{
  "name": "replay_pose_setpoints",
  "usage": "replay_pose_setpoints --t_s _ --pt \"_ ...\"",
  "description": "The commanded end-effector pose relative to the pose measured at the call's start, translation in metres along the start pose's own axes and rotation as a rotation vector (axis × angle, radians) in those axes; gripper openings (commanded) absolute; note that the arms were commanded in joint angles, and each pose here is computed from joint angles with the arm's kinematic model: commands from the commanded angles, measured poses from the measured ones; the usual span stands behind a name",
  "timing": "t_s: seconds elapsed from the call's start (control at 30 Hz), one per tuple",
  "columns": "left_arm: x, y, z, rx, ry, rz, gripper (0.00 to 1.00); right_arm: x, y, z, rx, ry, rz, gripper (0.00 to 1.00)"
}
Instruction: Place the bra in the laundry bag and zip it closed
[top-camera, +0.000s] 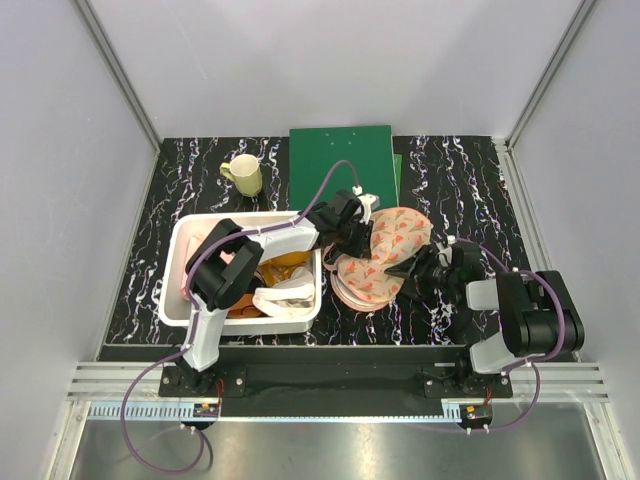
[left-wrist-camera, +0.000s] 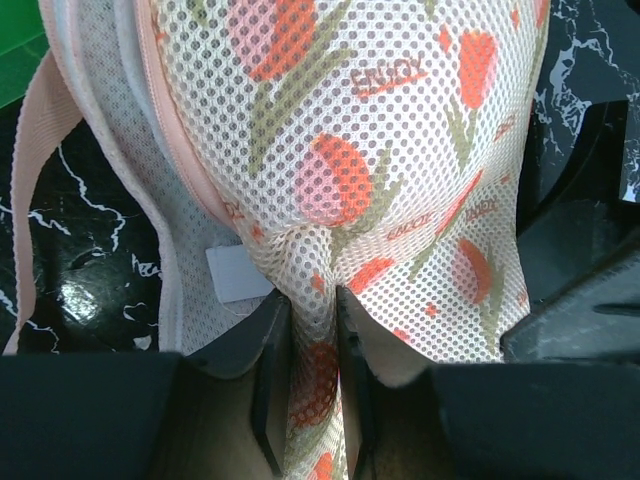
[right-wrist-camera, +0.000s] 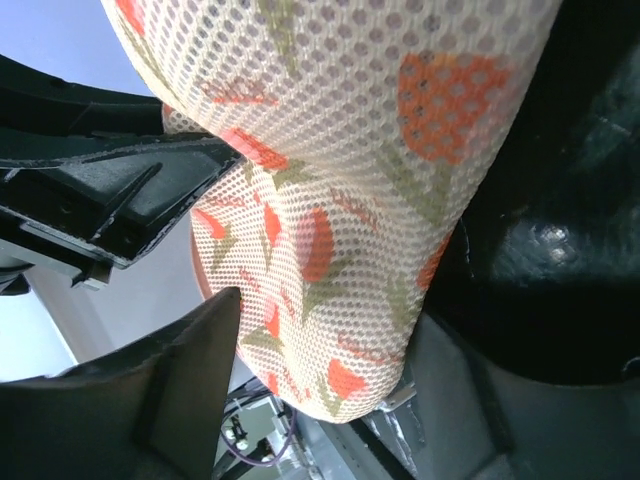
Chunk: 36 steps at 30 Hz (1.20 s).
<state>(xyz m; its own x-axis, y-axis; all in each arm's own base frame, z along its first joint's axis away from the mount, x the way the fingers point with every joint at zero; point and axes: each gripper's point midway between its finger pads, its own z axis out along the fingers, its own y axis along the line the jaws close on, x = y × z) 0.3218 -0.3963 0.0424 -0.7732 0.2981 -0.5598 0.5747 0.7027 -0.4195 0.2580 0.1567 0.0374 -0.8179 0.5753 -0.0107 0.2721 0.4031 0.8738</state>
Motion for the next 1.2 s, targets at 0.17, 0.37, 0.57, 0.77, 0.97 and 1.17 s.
replay_pose_setpoints --t_s 0.17,0.37,0.57,0.77,0.97,1.17 --pt "0.015 0.002 0.010 0.048 0.045 -0.010 0.31 -0.008 -0.020 0.006 0.007 -0.100 -0.021 0.42" --pt "-0.004 -0.005 -0.007 0.002 -0.002 0.033 0.57 -0.008 -0.023 0.001 0.028 -0.138 0.018 0.17" --pt "-0.050 -0.024 -0.063 -0.127 -0.197 0.100 0.68 -0.012 -0.021 -0.007 0.066 -0.186 0.063 0.10" --pt "-0.063 -0.067 -0.120 -0.202 -0.452 0.207 0.68 -0.017 -0.016 -0.018 0.144 -0.225 0.157 0.10" --pt "-0.005 -0.121 -0.128 -0.029 -0.564 0.237 0.48 -0.024 -0.014 -0.027 0.203 -0.292 0.306 0.10" --pt "0.070 -0.155 -0.090 0.113 -0.464 0.355 0.37 -0.023 -0.008 -0.033 0.233 -0.293 0.402 0.10"
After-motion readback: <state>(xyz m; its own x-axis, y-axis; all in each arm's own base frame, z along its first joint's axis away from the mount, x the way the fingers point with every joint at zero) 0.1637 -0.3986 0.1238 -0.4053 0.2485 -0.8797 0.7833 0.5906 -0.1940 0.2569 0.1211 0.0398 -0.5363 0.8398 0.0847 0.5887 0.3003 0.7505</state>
